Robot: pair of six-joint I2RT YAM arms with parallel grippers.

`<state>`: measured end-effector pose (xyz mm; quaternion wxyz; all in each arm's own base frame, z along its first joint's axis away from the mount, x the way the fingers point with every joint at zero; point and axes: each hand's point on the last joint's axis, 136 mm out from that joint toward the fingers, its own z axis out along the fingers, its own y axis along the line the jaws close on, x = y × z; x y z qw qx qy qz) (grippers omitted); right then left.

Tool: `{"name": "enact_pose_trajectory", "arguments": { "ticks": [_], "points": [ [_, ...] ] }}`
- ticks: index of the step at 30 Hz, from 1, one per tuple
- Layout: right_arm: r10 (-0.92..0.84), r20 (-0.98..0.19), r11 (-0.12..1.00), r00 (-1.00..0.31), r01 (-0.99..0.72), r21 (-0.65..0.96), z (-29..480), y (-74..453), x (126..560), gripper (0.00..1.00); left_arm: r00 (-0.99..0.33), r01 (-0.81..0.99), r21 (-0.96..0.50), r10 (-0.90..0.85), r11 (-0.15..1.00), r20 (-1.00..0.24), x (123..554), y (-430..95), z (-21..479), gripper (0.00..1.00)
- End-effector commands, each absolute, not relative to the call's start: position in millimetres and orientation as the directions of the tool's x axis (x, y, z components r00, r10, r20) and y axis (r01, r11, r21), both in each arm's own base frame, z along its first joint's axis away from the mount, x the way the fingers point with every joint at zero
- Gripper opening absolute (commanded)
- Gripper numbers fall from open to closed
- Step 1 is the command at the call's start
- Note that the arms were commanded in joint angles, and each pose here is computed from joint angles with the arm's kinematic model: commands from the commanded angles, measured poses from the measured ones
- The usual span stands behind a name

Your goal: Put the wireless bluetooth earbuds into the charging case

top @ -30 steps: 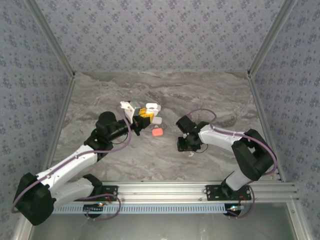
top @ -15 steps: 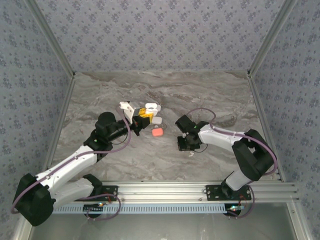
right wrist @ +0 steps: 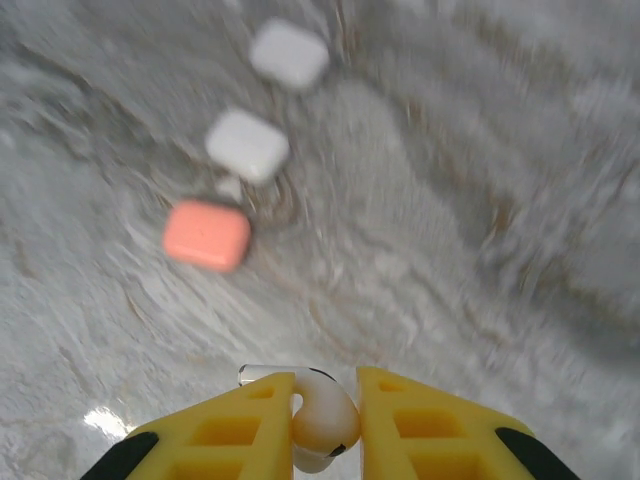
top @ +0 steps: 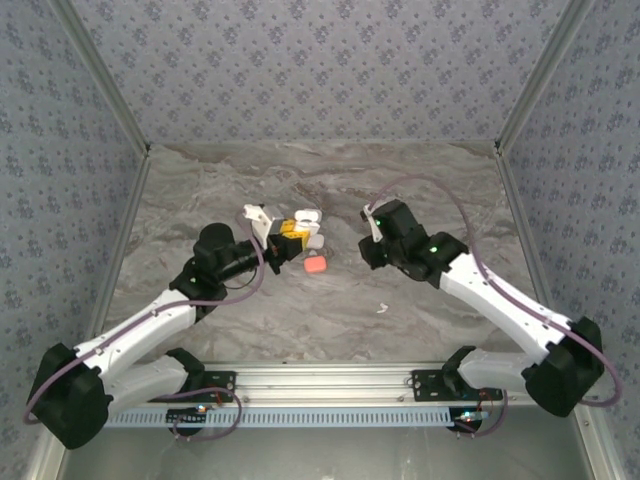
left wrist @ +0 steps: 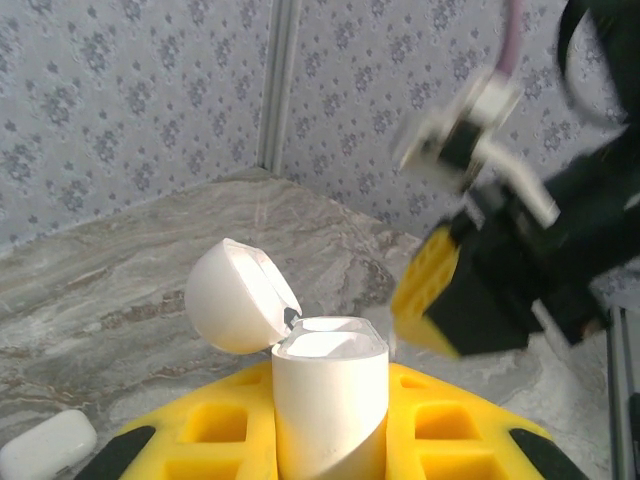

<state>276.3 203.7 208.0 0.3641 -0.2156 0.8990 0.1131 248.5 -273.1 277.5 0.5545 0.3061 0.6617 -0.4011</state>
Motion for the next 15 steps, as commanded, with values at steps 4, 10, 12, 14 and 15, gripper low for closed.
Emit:
{"name": "enact_pose_trajectory", "arguments": {
  "ticks": [4, 10, 12, 14, 15],
  "points": [
    [-0.42, -0.842, 0.768, -0.338, -0.626, -0.131, 289.1, 224.1, 280.6, 0.22, -0.164, 0.907, -0.164, -0.032, 0.387, -0.986, 235.8, -288.2, 292.1, 0.0],
    [-0.471, -0.874, 0.645, -0.12, -0.723, -0.248, 335.1, 254.9, 271.7, 0.23, -0.172, 0.919, -0.165, -0.012, 0.358, -0.985, 233.7, -294.3, 286.4, 0.0],
    [-0.488, -0.869, 0.607, -0.079, -0.747, -0.273, 338.8, 263.8, 270.0, 0.23, -0.173, 0.92, -0.166, -0.011, 0.354, -0.985, 233.6, -295.2, 285.5, 0.0],
    [-0.503, -0.863, 0.574, -0.044, -0.763, -0.296, 341.7, 272.4, 268.6, 0.23, -0.173, 0.924, -0.165, -0.008, 0.345, -0.985, 232.5, -296.9, 285.5, 0.0],
    [-0.508, -0.86, 0.564, -0.034, -0.769, -0.302, 342.1, 275.5, 268.1, 0.23, -0.174, 0.924, -0.166, -0.007, 0.344, -0.985, 232.5, -297.2, 285.3, 0.0]
  ]
}}
